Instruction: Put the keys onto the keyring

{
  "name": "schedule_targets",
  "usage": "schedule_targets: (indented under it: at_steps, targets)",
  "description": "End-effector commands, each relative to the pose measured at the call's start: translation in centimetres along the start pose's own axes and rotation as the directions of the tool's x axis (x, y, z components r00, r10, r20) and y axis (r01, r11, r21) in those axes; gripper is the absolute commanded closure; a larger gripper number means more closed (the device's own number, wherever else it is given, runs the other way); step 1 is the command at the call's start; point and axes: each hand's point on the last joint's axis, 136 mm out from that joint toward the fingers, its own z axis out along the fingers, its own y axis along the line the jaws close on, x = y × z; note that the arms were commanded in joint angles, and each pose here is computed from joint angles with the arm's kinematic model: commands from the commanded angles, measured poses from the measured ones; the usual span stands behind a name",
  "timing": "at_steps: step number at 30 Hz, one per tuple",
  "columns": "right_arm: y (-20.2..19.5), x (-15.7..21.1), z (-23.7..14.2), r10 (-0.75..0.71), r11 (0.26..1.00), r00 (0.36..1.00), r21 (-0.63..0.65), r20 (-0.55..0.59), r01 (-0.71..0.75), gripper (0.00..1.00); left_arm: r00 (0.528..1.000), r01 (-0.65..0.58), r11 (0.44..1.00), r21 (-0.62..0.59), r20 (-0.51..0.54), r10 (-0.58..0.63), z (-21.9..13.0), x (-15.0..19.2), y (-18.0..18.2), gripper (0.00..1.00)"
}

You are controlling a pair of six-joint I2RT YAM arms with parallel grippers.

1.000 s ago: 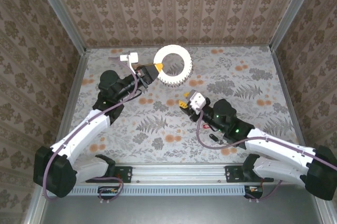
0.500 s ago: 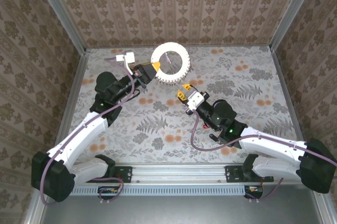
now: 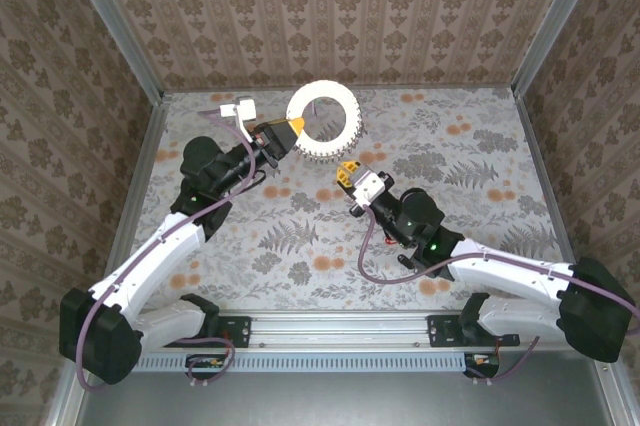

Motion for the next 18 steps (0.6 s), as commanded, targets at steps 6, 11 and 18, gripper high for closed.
schedule_targets:
  at_steps: [6,11,18]
  targets:
    - [-2.0,-3.2,0.8,0.053,0.996,0.994,0.065,0.097,-0.06,0.84,0.997,-0.066,0.997,0.048,0.044,0.064,-0.4,-1.4,-2.2,1.0]
    - [-1.8,-2.3,0.8,0.041,0.997,0.997,0.056,0.066,-0.045,0.81,0.996,-0.072,0.997,0.043,0.047,0.07,-0.5,-1.6,-2.3,1.0]
    - [-0.6,-0.5,-0.4,0.049,0.999,0.999,-0.009,0.017,-0.049,0.81,0.996,-0.07,0.997,0.039,0.049,0.069,-0.4,-1.6,-2.2,1.0]
